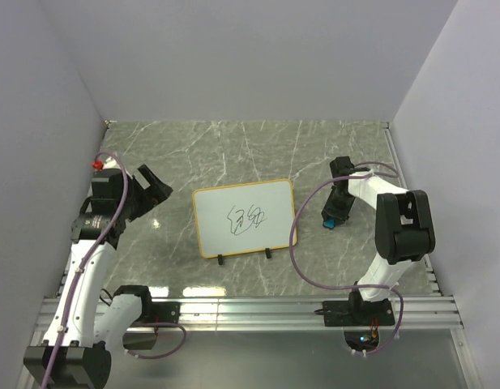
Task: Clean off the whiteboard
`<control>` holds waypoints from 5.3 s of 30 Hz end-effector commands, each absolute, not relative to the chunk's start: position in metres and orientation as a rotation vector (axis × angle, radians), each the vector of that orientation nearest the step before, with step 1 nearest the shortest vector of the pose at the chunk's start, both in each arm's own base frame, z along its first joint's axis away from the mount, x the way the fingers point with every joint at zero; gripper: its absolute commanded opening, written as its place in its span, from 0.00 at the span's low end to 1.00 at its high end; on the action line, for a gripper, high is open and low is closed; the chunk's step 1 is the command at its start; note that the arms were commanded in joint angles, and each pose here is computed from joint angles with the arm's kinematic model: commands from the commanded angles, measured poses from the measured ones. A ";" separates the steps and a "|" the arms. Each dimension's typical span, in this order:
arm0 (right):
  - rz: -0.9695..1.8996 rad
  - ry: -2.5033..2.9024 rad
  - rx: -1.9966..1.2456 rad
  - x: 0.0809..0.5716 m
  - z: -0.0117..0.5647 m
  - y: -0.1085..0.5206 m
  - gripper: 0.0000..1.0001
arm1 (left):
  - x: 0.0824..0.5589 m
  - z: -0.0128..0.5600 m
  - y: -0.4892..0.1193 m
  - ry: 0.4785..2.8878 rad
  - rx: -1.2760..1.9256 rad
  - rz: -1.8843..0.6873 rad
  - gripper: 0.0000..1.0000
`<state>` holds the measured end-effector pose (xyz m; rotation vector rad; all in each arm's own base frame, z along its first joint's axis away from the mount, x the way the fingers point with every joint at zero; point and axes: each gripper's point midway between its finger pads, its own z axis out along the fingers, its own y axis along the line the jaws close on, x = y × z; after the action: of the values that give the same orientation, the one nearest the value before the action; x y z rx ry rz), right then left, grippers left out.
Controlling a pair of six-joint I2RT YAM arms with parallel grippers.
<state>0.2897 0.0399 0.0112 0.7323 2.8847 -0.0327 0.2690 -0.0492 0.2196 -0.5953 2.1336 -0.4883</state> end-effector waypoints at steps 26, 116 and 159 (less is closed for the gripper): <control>0.344 2.559 -0.122 0.245 0.189 0.252 0.00 | 0.261 0.135 -0.135 2.048 -0.356 -1.043 0.79; 0.598 2.526 -0.005 0.357 0.165 0.383 0.00 | 0.253 0.092 -0.153 2.124 -0.224 -1.006 0.00; 0.674 2.603 0.214 0.412 0.124 0.366 0.00 | 0.254 0.088 -0.154 2.144 -0.225 -1.005 0.00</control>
<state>0.4123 0.3533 0.1362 0.1948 2.5795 0.6299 0.2509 -0.1596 0.0928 -0.2282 2.1237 -1.0642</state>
